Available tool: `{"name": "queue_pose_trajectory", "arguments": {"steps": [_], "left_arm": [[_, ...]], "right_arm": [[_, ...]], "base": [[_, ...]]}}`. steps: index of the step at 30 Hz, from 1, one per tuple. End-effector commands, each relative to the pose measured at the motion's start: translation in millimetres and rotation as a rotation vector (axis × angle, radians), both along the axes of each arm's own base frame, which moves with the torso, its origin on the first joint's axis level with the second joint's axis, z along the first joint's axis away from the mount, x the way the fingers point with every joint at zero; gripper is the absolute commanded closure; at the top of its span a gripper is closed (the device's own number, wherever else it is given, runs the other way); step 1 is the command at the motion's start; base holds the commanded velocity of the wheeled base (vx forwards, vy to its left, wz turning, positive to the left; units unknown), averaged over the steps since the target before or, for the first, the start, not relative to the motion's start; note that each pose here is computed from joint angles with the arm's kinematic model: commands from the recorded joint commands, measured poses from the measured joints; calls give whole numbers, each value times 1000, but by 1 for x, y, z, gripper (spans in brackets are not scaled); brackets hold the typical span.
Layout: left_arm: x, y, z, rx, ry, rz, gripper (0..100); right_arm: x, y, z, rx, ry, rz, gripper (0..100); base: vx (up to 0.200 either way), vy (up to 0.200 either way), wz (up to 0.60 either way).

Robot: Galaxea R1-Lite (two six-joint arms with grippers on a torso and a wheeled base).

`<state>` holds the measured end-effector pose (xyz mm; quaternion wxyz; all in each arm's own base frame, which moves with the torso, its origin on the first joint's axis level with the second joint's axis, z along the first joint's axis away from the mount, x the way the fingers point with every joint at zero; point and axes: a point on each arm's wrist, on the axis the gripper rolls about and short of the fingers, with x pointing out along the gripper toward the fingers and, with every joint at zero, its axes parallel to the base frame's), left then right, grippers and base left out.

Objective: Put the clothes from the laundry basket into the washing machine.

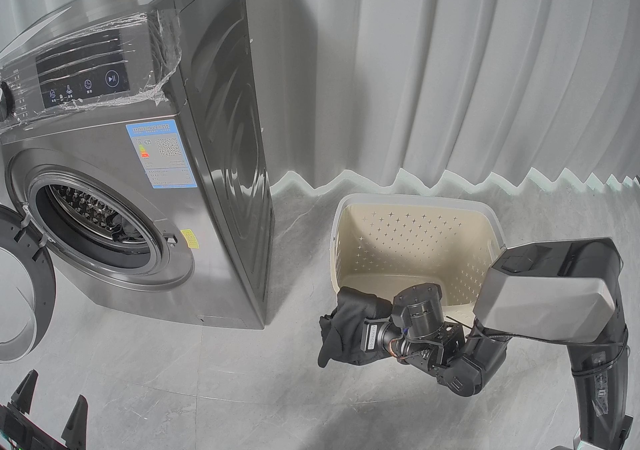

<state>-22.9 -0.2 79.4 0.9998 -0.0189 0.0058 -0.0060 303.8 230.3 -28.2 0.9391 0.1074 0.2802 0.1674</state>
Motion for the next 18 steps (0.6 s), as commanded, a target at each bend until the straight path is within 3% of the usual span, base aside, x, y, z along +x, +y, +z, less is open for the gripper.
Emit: {"name": "queue_pose_trajectory", "arguments": {"steps": [1,7,18], "left_arm": [[0,0,-4,-1,-2,0,0],[0,0,-4,-1,-2,1,0],[0,0,-4,-1,-2,1,0]], "right_arm": [[-13,0,27,24,-33,22,100],[-26,-3,55,44,-70,42,100],[-32,-13,31,-40,2,44,100]], "base": [[0,0,0],[0,0,0],[0,0,0]]}}
